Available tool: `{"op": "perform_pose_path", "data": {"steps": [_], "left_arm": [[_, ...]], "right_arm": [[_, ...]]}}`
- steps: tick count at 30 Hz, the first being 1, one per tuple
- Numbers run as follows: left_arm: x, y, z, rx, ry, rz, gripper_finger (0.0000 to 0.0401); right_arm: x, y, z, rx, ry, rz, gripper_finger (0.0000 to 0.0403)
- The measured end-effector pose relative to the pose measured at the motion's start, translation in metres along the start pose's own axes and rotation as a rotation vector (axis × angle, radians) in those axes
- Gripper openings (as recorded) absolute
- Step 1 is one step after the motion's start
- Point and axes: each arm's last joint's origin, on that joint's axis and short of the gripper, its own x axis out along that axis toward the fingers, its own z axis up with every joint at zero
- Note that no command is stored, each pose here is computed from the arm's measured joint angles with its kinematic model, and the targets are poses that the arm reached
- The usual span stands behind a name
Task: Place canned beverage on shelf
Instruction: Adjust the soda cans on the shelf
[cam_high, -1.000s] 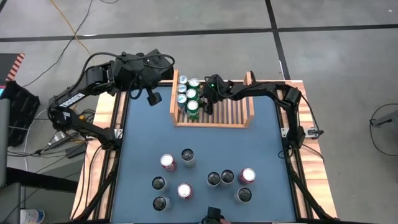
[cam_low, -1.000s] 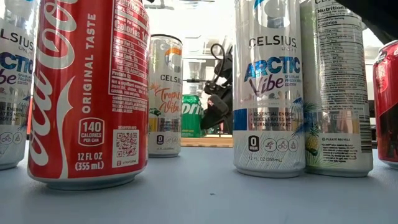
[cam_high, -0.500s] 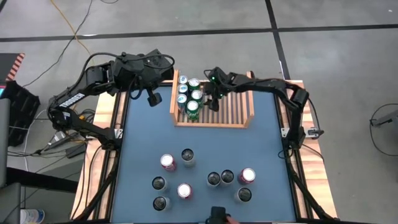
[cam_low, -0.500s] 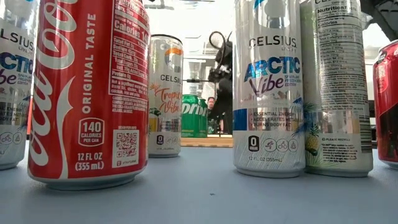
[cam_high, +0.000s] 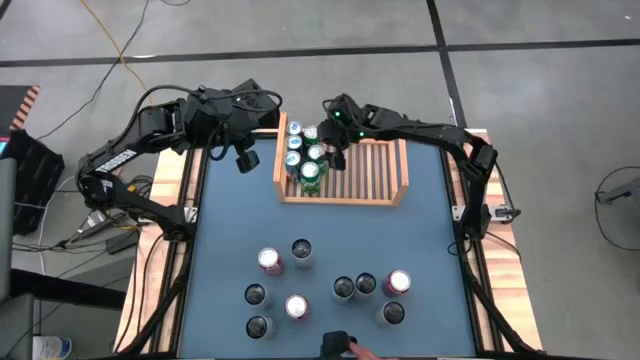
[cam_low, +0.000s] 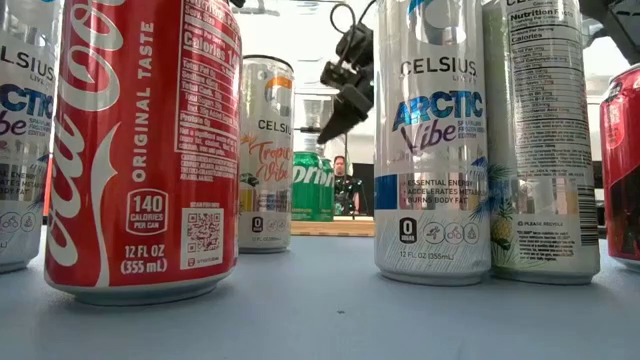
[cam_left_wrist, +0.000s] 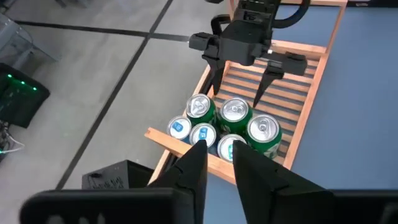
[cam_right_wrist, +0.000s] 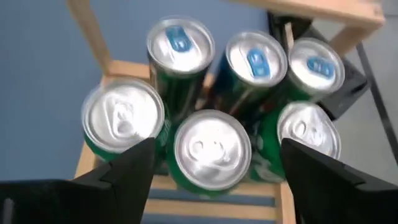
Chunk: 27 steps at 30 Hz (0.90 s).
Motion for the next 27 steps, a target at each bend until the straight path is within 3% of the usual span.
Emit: {"op": "perform_pose_path", "data": {"steps": [9,15,27], "left_arm": [[0.000,0.000,0.000,-0.012,0.000,0.000,0.0099],[0.000,0.000,0.000,-0.023,0.002,0.000,0.0100],[0.000,0.000,0.000,-0.024,0.005,0.000,0.0100]], "right_arm": [[0.022,0.005,-0.005,-0.001,0.019,0.034,0.0328],[0.034,0.007,-0.015,0.009,0.073,0.053,0.0327],[0.041,0.002,-0.018,0.025,0.052,0.067,0.0327]]}}
